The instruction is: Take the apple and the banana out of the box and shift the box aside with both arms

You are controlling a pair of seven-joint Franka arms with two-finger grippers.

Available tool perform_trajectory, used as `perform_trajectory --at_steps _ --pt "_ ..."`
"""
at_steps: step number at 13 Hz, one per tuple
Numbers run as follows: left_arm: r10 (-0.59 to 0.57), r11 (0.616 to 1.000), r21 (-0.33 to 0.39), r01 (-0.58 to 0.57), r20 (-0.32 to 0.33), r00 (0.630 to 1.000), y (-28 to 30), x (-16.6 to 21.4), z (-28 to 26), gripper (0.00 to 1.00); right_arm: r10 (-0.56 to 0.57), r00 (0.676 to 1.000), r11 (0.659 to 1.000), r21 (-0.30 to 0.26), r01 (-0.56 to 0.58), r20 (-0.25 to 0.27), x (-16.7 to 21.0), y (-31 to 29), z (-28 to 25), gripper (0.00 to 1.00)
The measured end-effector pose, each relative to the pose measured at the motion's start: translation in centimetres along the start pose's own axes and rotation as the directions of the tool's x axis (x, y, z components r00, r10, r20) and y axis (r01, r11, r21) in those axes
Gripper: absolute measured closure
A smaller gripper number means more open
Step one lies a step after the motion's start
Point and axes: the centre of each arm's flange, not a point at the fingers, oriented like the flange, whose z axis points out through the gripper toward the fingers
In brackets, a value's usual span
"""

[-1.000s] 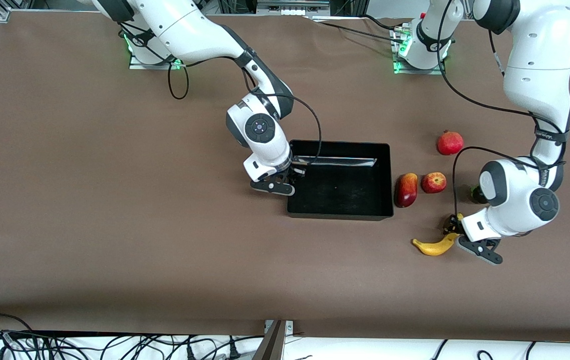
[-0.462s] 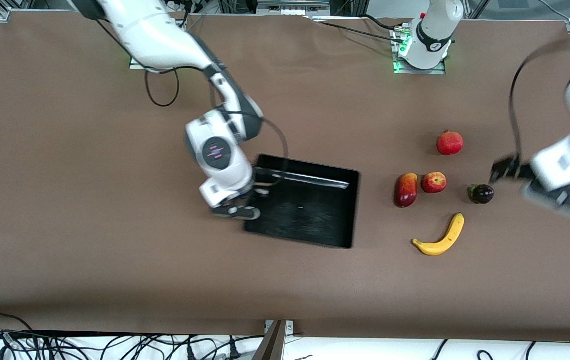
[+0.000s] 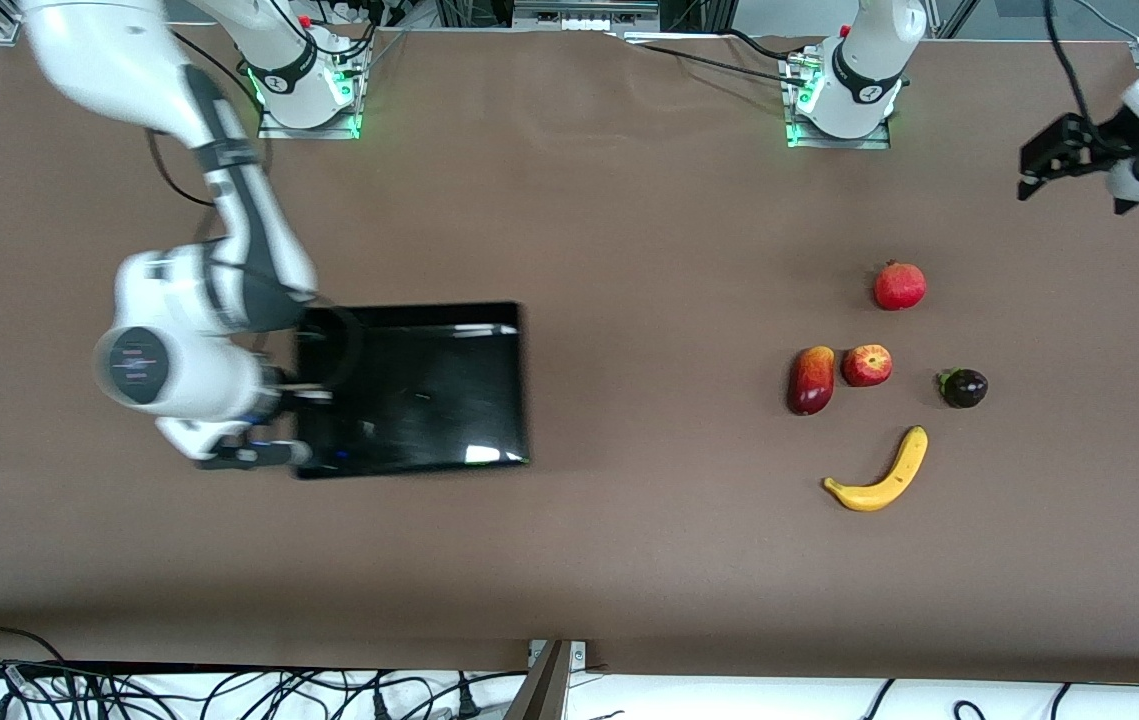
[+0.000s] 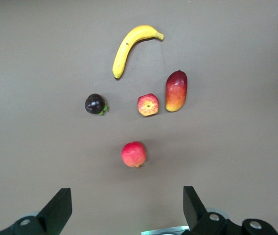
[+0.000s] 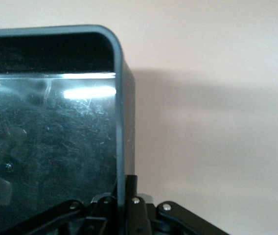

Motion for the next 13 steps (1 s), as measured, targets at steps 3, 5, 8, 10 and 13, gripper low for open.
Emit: perform_trajectory --at_steps 3,5,8,10,13 --pt "-0.029 1.0 0.0 0.029 0.007 1.0 0.1 0.1 0.3 0.0 0.0 1.0 1.0 -0.03 0.0 0.0 -3.0 9.4 3.7 0.96" --pt "-0.042 0.999 0.001 0.042 0.005 0.999 0.0 0.1 0.3 0.0 0.019 0.999 0.999 -0.041 -0.02 -0.031 -4.7 11.7 5.7 0.96" --pt "-0.05 0.999 -0.002 0.05 0.002 0.999 0.4 0.1 0.2 0.0 0.049 0.998 0.998 -0.028 -0.05 -0.031 -6.1 12.7 2.9 0.68" --pt "-0.06 0.998 -0.003 0.06 0.001 0.998 0.4 0.1 0.1 0.0 0.051 0.999 0.999 -0.004 -0.051 -0.015 -6.8 12.1 -3.0 0.48" --pt "-0.07 0.998 -0.004 0.07 -0.009 0.998 0.2 0.0 -0.4 0.0 0.063 0.998 0.998 0.016 -0.064 0.029 -8.1 10.8 -14.3 0.13"
